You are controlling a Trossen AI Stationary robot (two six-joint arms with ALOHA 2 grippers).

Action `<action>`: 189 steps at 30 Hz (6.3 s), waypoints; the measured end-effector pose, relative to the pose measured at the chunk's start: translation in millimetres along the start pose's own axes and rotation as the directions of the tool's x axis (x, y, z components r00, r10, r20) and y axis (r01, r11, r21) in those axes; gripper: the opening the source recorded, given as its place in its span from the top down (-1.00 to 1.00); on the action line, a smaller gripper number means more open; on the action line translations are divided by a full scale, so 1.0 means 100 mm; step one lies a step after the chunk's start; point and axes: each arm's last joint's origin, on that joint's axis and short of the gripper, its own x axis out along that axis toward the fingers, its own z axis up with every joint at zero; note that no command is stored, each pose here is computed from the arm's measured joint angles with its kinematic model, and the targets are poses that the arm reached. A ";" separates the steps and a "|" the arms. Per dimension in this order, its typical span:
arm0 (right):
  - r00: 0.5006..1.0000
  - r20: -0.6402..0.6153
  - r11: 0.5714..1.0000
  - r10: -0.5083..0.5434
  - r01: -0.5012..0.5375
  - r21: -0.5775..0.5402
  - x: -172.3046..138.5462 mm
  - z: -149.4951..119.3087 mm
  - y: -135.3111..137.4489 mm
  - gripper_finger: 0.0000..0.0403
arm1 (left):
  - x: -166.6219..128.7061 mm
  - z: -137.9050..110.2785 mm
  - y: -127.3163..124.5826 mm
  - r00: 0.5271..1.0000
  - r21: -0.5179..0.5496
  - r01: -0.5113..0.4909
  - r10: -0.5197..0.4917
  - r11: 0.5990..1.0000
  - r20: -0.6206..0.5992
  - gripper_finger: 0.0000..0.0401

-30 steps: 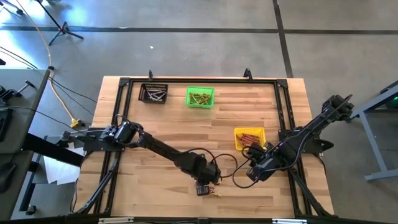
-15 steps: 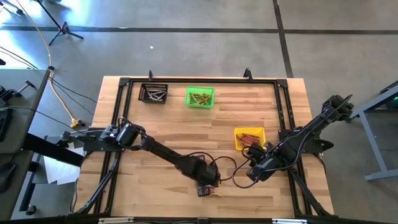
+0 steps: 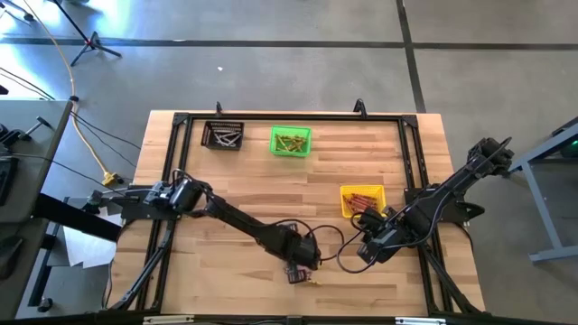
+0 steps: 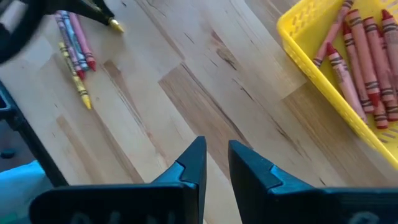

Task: Sort crayons
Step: Put the yellow crayon into the green basket, then put the red crayon into the yellow basket

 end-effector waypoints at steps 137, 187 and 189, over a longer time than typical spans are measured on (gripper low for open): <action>0.995 -0.024 0.986 0.095 -0.097 -0.139 -0.20 -0.69 0.12 0.74 | -0.08 -0.37 -0.58 0.997 0.187 0.073 -0.075 0.980 0.001 0.64; 0.994 0.086 0.997 0.069 -0.066 -0.030 -0.12 -0.40 0.12 0.74 | -0.56 1.21 1.27 0.753 -0.008 0.243 -0.184 0.970 0.632 1.00; 0.994 0.088 0.998 0.063 -0.061 -0.022 -0.11 -0.38 0.11 0.74 | -0.48 1.26 1.30 0.725 0.023 0.232 -0.189 0.972 0.662 1.00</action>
